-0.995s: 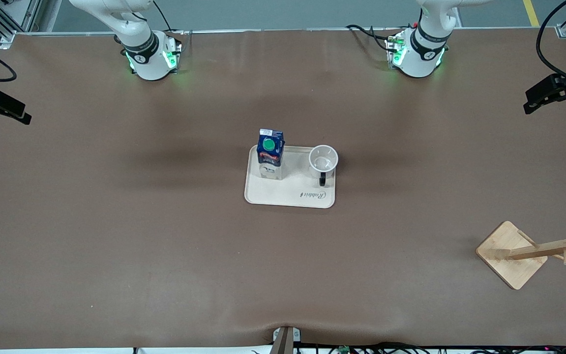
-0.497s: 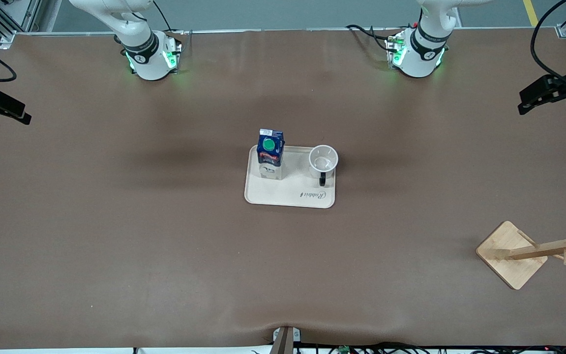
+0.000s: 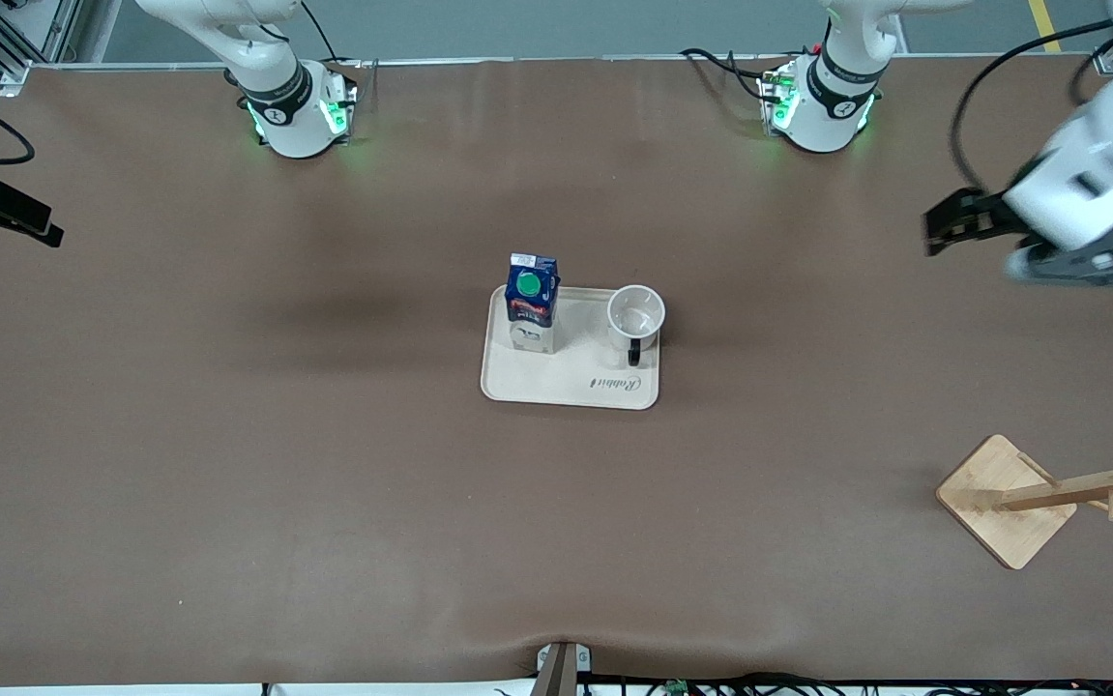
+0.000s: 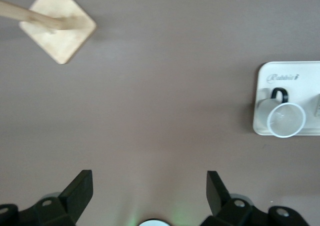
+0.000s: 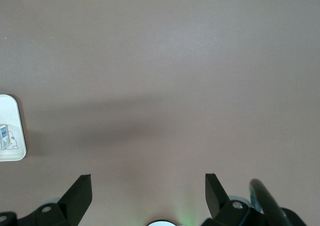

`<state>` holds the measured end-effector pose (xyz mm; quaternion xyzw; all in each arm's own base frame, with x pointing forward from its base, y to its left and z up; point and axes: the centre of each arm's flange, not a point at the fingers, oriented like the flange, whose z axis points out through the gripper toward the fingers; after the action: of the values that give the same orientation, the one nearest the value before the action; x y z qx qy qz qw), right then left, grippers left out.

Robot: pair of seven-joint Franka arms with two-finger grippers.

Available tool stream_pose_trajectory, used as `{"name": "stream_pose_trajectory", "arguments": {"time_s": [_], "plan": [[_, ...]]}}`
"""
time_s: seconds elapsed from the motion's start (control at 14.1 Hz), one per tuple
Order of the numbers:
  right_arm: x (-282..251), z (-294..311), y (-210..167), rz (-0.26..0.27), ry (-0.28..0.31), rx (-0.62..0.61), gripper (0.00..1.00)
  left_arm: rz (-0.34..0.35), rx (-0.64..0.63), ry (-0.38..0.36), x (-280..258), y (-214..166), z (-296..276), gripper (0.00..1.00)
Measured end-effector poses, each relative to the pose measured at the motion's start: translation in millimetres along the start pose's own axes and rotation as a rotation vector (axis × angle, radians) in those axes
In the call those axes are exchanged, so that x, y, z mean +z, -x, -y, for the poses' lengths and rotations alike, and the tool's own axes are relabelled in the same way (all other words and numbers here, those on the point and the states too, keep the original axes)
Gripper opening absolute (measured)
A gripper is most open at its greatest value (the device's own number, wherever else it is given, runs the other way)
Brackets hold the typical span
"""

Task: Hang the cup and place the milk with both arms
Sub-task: 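Reach the left gripper to the white mug's black handle and grasp it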

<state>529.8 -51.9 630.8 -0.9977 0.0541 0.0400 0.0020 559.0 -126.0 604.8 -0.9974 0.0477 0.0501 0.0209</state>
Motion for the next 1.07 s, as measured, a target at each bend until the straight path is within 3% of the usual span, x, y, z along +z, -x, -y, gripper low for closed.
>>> {"name": "stream_pose_trajectory", "arguments": {"time_s": [0.64, 1.07], "plan": [[3, 1, -2, 0.007, 0.0, -0.001, 1.0, 0.009, -0.152, 0.035, 145, -30, -165, 1.0], [3, 1, -2, 0.008, 0.001, -0.001, 1.0, -0.001, -0.235, 0.051, 229, -31, -223, 0.98]]}}
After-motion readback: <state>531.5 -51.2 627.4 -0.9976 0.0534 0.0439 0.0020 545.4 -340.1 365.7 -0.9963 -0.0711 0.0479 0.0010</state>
